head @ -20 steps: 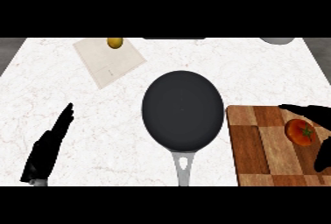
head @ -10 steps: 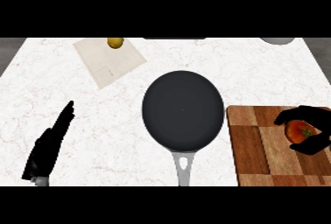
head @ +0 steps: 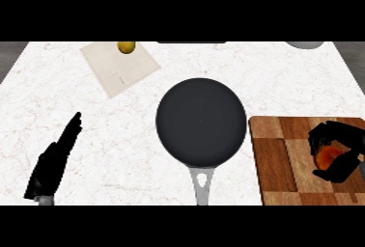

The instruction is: Pick the tomato from the cutting board and place it in the pan

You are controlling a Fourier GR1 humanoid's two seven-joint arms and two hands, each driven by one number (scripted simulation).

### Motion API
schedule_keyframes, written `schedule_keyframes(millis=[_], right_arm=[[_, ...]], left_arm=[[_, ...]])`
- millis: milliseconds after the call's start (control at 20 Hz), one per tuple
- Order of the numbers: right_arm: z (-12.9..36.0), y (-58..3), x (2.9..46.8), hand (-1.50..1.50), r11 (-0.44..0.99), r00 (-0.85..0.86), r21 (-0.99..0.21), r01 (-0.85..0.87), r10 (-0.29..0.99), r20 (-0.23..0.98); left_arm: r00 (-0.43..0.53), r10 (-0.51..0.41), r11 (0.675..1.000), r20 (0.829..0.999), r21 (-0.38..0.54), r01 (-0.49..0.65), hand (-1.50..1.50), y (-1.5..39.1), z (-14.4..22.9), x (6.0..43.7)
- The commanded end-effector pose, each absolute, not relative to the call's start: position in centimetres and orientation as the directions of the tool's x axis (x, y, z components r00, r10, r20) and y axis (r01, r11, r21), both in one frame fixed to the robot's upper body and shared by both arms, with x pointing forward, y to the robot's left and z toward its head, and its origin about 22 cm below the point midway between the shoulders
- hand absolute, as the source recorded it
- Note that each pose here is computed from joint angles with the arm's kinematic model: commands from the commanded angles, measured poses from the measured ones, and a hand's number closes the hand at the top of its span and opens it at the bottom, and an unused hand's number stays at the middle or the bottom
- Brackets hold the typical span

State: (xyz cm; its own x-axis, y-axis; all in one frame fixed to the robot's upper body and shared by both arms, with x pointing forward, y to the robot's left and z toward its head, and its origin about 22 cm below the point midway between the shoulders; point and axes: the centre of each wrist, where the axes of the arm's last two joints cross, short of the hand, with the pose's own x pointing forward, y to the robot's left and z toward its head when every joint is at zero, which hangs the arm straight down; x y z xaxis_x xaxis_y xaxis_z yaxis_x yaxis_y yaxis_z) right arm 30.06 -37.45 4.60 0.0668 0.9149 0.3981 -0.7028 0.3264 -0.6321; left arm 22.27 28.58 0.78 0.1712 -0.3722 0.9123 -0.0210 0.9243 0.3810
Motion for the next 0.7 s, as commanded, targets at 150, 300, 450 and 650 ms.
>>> schedule_keyframes(millis=[150, 300, 450, 650], right_arm=[[4.2, -35.8, 29.1, 1.5, 0.31, 0.161, -0.75, -0.585, 0.95, 0.268], [5.1, -34.8, 29.0, 1.5, 0.239, 0.196, -0.85, -0.469, 0.967, 0.163], [8.7, -35.4, 29.6, 1.5, 0.225, 0.186, -0.937, -0.267, 0.966, 0.179], [12.7, -34.8, 29.3, 1.5, 0.189, -0.018, -0.981, 0.051, 0.982, 0.188]], left_arm=[[0.179, -0.377, 0.922, 0.909, 0.387, -0.023, 0.0, 27.7, 1.1, 22.4], [0.173, -0.375, 0.922, 0.911, 0.385, -0.031, 0.0, 27.5, 1.3, 21.7], [0.194, -0.371, 0.924, 0.908, 0.381, -0.019, 0.0, 27.3, 0.6, 22.5], [0.189, -0.382, 0.917, 0.904, 0.396, -0.04, 0.0, 30.2, 0.8, 21.1]])
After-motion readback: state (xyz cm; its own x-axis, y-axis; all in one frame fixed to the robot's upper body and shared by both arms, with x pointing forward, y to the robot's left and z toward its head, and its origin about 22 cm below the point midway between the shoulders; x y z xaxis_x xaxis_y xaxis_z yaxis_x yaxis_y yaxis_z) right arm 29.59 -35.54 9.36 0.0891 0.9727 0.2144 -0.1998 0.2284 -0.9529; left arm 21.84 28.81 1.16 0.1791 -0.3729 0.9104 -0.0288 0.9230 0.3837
